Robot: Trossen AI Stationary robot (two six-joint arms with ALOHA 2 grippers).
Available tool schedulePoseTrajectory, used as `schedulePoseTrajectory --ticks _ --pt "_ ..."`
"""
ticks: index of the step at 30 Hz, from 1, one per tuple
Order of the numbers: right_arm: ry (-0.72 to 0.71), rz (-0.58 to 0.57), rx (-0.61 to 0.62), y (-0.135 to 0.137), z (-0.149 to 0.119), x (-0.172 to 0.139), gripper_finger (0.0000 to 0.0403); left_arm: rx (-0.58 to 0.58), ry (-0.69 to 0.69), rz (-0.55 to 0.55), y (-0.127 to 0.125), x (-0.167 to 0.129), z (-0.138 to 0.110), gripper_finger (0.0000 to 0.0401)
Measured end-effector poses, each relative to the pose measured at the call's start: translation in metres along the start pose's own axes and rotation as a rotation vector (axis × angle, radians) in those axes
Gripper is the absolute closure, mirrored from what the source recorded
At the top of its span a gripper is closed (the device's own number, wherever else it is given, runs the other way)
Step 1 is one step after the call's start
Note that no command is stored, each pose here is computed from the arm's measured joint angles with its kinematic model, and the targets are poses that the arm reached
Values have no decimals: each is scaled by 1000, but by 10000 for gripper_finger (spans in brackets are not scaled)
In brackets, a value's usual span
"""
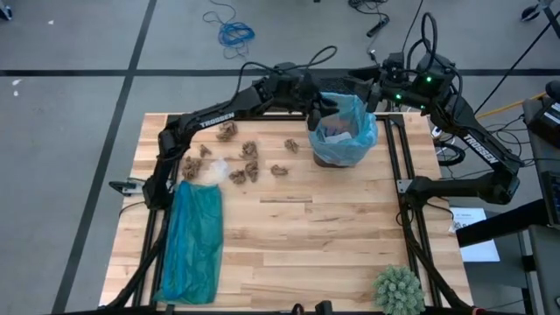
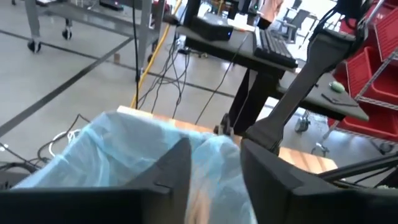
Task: Place trash/remove bag and relplace
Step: Put the brown napkin into the trash bin, then put the brown tissue into the trash bin
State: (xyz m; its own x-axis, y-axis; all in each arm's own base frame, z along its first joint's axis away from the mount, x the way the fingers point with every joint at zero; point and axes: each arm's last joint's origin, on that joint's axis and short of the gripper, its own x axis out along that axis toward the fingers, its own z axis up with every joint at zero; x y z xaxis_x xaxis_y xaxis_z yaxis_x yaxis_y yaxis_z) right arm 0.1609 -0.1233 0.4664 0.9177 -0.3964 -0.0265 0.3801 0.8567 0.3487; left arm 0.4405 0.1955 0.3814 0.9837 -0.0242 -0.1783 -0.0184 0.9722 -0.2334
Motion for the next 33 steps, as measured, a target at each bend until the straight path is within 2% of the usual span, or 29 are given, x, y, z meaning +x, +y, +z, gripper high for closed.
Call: schedulePoseTrajectory --ticks 3,5,7,11,14,17,22,25,28,31,33 --pt "0 -1 -13 0 0 0 174 14 6 11 1 -2 1 222" --pt "0 0 -20 0 0 0 174 25 59 43 2 -7 1 213" --pt "0 0 -21 0 0 0 174 47 145 142 0 -22 5 212" --pt "1 0 -21 0 0 0 174 151 352 412 -6 -67 15 224" --pt "0 0 -21 0 0 0 174 110 440 507 2 -93 16 236" --pt "-1 1 -21 0 0 0 174 -39 513 484 19 -106 6 248" --pt "-5 3 -17 0 1 0 174 -172 651 449 49 -104 -41 277" --pt "-5 4 -15 0 1 0 174 -175 678 363 61 -96 -71 309" --pt "-4 6 -15 0 1 0 174 -130 676 311 69 -87 -98 352" --pt "-4 6 -4 0 1 0 174 -61 653 289 73 -80 -113 389" --pt "-4 6 4 0 1 0 174 -52 639 290 75 -78 -118 397"
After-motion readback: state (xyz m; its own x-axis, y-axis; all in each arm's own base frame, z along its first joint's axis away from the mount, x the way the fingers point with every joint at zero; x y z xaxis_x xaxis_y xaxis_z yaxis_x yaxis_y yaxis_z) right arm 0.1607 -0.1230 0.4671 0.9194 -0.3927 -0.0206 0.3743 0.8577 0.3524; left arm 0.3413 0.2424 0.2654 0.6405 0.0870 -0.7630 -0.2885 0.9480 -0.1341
